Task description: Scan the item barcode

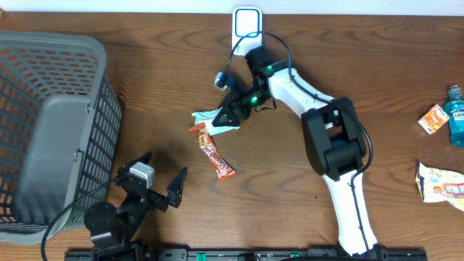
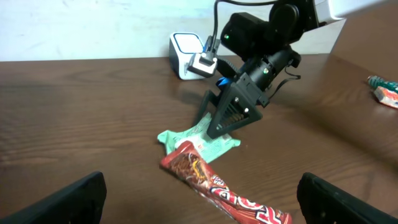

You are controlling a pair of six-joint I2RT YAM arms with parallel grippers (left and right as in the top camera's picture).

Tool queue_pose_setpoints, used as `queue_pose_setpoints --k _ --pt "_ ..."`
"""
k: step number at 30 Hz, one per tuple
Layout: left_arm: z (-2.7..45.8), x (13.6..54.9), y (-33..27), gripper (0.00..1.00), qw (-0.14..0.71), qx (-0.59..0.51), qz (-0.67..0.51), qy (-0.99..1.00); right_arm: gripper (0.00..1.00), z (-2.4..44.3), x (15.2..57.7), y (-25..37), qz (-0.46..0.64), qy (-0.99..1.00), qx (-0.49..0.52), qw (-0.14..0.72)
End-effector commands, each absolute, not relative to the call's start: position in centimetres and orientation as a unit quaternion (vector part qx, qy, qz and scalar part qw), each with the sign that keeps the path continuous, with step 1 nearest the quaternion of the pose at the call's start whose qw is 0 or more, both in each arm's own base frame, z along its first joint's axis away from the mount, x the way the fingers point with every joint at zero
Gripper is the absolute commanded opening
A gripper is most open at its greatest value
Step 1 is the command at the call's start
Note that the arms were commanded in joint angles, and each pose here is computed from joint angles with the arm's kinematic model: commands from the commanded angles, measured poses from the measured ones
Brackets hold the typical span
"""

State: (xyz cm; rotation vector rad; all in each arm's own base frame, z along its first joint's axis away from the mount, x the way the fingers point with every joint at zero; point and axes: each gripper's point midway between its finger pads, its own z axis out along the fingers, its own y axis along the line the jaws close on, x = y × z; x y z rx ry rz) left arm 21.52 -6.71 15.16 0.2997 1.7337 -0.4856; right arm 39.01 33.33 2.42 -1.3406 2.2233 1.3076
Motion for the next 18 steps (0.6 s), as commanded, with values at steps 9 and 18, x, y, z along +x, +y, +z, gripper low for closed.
queue_pose_setpoints --k 9,18 --pt "14.1 21.4 -6.9 0.98 0.597 0.125 -0.222 0.760 0.01 0.3 39.1 32.7 0.435 0.776 -0.446 0.098" --pt "14.1 21.4 -6.9 0.98 0.597 0.125 -0.222 0.760 0.01 2.1 41.2 29.0 0.468 0.821 -0.321 0.066"
